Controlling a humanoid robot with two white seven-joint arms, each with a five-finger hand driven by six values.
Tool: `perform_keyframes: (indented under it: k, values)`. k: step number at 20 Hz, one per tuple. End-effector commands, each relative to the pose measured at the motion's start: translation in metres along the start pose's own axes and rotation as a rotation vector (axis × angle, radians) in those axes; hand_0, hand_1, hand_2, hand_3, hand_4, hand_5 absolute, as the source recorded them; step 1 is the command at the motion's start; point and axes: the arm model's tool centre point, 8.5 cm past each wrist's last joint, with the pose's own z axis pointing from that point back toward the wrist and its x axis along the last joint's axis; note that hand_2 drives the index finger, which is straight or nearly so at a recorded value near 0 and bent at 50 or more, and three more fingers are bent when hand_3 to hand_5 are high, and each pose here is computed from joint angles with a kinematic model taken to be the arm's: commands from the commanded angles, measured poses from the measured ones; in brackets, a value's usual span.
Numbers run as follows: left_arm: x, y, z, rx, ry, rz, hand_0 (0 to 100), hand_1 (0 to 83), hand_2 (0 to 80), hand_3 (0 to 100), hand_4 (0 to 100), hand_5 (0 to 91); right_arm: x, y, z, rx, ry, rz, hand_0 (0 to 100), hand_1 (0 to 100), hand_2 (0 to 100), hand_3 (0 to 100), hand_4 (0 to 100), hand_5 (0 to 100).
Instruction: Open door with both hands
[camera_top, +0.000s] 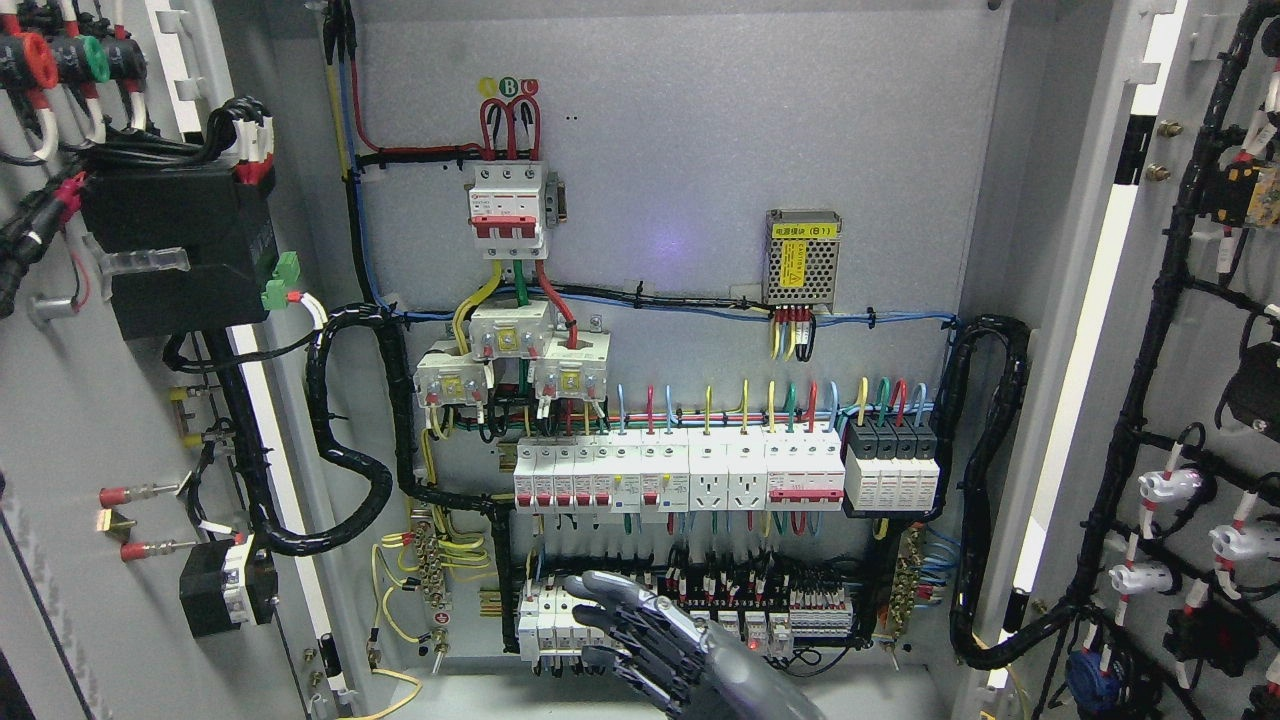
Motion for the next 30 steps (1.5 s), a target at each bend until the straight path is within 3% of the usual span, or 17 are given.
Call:
perform_keyframes:
  k: [1, 6, 7, 9, 12, 14, 16, 21, 24, 27, 30]
  values:
    - [0.002, -0.004, 0.000, -0.050, -0.014, -0.011, 12, 55.6, 0.0, 0, 0, 0.0, 0.026, -0.015, 0.050, -0.066, -0.008, 0.121, 7, 14, 0, 0, 0, 0]
    - [-0.004, -0.002, 0.002, -0.057, -0.006, -0.008, 12, 55.6, 0.0, 0, 0, 0.0, 0.023, -0.013, 0.070, -0.113, -0.054, 0.126, 7, 14, 0, 0, 0, 0]
    - [-0.005, 0.000, 0.003, -0.049, -0.017, -0.019, 12, 55.6, 0.0, 0, 0, 0.0, 0.022, -0.016, 0.077, -0.136, -0.048, 0.127, 7, 14, 0, 0, 0, 0]
    - [0.033, 0.012, 0.003, -0.007, -0.124, -0.093, 12, 55.6, 0.0, 0, 0, 0.0, 0.023, -0.023, 0.091, -0.182, -0.037, 0.137, 7, 14, 0, 0, 0, 0]
    - [0.087, 0.026, 0.012, 0.189, -0.286, -0.185, 12, 55.6, 0.0, 0, 0, 0.0, 0.022, -0.028, 0.110, -0.235, -0.015, 0.142, 7, 14, 0, 0, 0, 0]
    - [0.120, 0.012, 0.018, 0.273, -0.392, -0.266, 12, 55.6, 0.0, 0, 0, 0.0, 0.019, -0.028, 0.118, -0.258, -0.001, 0.137, 7, 14, 0, 0, 0, 0]
    - [0.145, -0.024, 0.025, 0.211, -0.495, -0.395, 12, 55.6, 0.0, 0, 0, 0.0, 0.020, -0.030, 0.121, -0.271, -0.004, 0.140, 7, 14, 0, 0, 0, 0]
    - [0.214, -0.085, 0.063, 0.102, -0.738, -0.616, 12, 55.6, 0.0, 0, 0, 0.0, 0.029, -0.030, 0.123, -0.272, -0.075, 0.183, 7, 14, 0, 0, 0, 0]
    - [0.251, -0.122, 0.088, 0.045, -0.869, -0.712, 12, 55.6, 0.0, 0, 0, 0.0, 0.032, -0.032, 0.132, -0.298, -0.081, 0.200, 7, 14, 0, 0, 0, 0]
    - [0.284, -0.151, 0.125, 0.010, -1.022, -0.765, 12, 55.6, 0.0, 0, 0, 0.0, 0.030, -0.029, 0.141, -0.315, -0.095, 0.206, 7, 14, 0, 0, 0, 0]
    - [0.291, -0.190, 0.146, -0.086, -1.092, -0.896, 12, 55.6, 0.0, 0, 0, 0.0, 0.038, -0.030, 0.149, -0.331, -0.139, 0.245, 7, 14, 0, 0, 0, 0]
